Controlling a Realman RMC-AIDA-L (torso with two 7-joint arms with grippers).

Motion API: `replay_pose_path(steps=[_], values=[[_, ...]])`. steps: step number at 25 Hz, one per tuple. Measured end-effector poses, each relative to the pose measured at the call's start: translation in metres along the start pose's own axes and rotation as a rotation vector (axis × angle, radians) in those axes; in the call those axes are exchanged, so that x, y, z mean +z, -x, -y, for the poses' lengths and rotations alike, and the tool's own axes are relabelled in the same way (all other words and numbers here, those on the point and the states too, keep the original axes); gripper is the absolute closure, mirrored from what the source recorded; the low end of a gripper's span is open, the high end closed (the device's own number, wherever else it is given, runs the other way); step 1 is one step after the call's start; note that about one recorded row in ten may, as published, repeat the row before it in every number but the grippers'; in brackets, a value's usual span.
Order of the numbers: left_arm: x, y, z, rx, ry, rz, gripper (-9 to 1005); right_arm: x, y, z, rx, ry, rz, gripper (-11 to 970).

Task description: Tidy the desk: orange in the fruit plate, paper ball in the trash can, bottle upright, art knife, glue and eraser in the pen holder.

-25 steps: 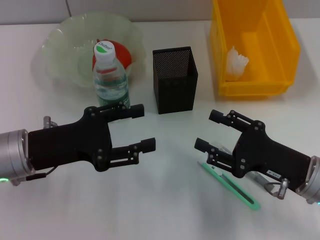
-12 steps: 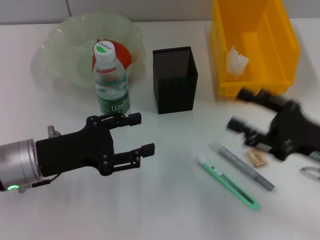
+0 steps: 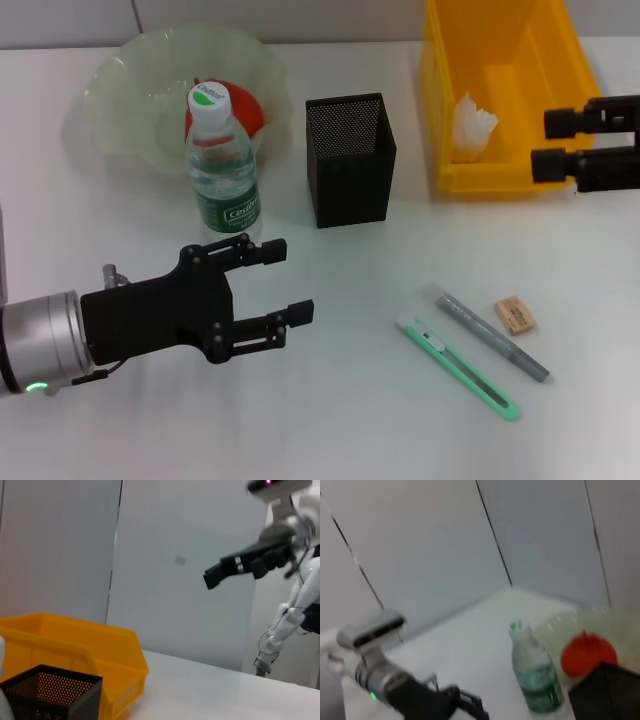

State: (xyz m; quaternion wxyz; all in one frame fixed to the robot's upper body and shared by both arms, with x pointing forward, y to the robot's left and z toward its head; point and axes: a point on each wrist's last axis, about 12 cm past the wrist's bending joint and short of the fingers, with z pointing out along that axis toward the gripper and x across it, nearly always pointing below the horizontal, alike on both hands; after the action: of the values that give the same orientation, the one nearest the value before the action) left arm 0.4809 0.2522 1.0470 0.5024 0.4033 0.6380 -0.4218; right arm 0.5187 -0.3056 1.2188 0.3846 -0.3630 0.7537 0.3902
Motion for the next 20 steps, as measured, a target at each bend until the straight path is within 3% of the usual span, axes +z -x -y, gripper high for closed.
replay_pose_path(steps=[5,9,15,20], values=[[0.0,0.0,0.001,0.0,-0.005,0.002,246,0.001,0.046,-0.008,0.044,-0.045,-0.229,256],[0.0,-0.001,0.001,-0.001,-0.005,0.002,246,0.016,0.064,-0.006,0.092,-0.047,-0.375,257],[0.0,-0.001,0.002,-0.002,-0.005,0.0,246,0.052,0.064,0.007,0.166,-0.063,-0.598,259],[0.002,-0.001,0.001,0.0,-0.008,0.001,246,0.076,0.058,0.017,0.188,-0.095,-0.697,260]])
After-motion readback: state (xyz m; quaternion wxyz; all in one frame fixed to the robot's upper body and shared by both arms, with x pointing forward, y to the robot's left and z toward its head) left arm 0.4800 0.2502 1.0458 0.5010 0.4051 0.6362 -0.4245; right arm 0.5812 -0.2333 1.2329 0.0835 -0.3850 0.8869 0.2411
